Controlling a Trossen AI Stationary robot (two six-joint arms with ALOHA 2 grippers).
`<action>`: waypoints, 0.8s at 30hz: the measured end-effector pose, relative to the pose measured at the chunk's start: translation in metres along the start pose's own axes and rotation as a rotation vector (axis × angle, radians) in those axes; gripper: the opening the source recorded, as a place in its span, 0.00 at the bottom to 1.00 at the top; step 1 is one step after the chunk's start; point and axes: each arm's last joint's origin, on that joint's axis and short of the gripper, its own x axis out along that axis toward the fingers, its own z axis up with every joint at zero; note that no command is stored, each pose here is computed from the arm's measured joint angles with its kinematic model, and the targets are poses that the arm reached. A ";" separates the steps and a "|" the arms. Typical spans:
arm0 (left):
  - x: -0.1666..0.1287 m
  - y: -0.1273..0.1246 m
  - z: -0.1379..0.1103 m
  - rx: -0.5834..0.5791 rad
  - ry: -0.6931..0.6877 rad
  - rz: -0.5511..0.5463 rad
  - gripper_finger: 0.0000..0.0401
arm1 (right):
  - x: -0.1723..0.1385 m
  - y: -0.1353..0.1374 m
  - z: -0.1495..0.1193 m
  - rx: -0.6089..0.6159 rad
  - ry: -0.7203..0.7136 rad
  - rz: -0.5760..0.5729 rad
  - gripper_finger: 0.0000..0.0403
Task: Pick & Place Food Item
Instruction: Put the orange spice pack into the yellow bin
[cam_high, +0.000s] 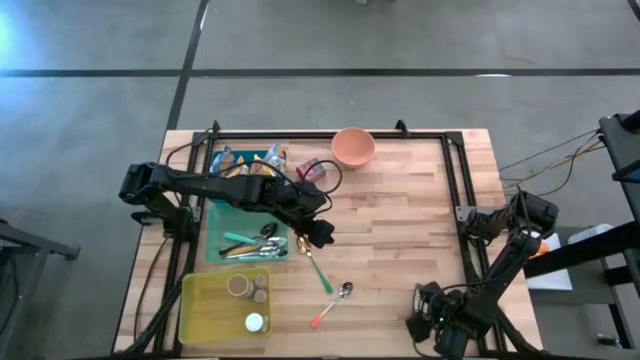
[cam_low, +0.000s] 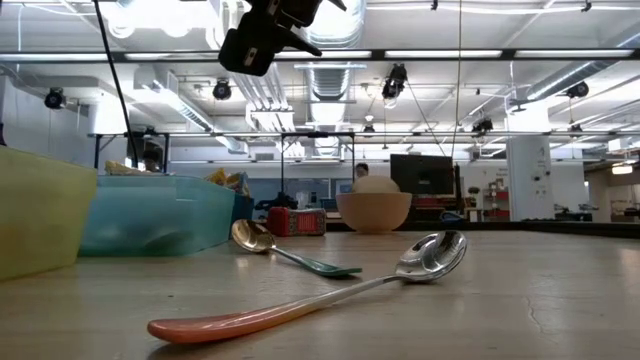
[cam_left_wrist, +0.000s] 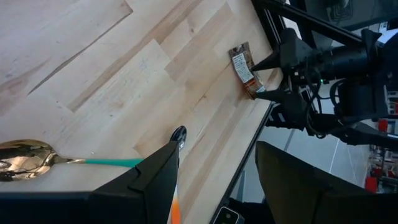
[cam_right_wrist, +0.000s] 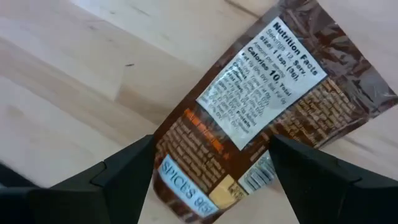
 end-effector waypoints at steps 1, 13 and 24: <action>0.000 0.000 0.000 0.000 0.000 0.000 0.55 | 0.002 -0.001 0.000 -0.008 0.001 -0.004 0.77; 0.000 0.000 0.000 0.000 0.000 0.000 0.55 | 0.008 -0.006 0.001 -0.089 0.062 -0.034 0.65; 0.000 0.000 0.000 0.000 0.000 0.000 0.55 | 0.004 -0.003 -0.001 -0.109 0.087 -0.040 0.19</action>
